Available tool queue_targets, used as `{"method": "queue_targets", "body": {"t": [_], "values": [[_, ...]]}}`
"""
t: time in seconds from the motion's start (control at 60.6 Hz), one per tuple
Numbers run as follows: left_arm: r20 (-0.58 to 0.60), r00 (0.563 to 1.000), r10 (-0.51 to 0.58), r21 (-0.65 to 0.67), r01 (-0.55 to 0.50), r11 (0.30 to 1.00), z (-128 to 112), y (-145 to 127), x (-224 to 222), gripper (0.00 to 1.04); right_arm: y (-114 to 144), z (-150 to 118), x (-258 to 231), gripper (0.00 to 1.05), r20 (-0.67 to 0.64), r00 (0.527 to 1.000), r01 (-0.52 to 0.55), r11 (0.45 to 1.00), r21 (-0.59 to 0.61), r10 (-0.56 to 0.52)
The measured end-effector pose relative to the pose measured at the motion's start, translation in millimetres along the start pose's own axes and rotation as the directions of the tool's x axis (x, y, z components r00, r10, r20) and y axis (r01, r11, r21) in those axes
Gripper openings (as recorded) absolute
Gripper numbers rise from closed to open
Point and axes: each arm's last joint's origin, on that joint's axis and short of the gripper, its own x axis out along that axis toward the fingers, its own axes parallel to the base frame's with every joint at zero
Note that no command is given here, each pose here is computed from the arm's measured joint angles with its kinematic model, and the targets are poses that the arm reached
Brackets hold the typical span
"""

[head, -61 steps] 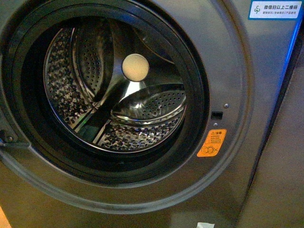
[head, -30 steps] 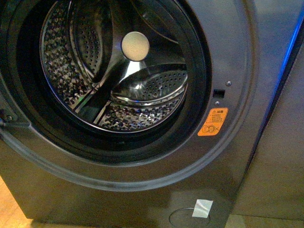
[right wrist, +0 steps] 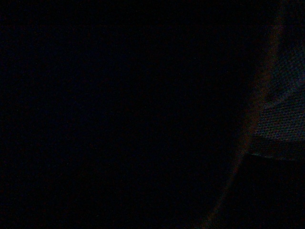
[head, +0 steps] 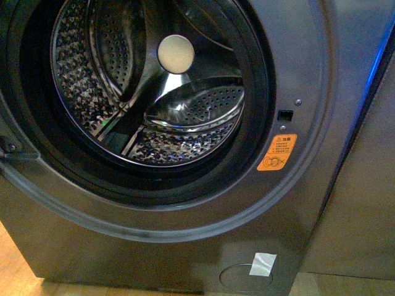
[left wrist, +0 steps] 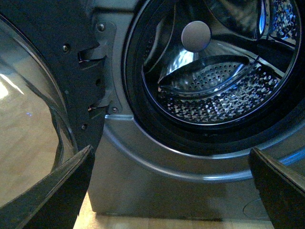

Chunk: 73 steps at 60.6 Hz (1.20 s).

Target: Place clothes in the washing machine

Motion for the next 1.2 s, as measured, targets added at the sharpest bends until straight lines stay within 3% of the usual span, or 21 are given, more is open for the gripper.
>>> {"method": "queue_targets", "body": {"t": [0.264, 1.006, 1.204], "values": [[0.000, 1.000, 0.000, 0.000, 0.000, 1.000, 0, 0, 0, 0.98, -2, -20, 18, 0.97, 0.002, 1.000, 0.004, 0.999, 0.044, -0.004], [0.000, 1.000, 0.000, 0.000, 0.000, 1.000, 0, 0, 0, 0.98, -7, -30, 35, 0.97, 0.093, 0.996, 0.008, 0.997, 0.076, -0.015], [0.000, 1.000, 0.000, 0.000, 0.000, 1.000, 0, 0, 0, 0.98, -9, -28, 36, 0.69, 0.137, 0.989, 0.048, 0.996, 0.078, -0.058]]}}
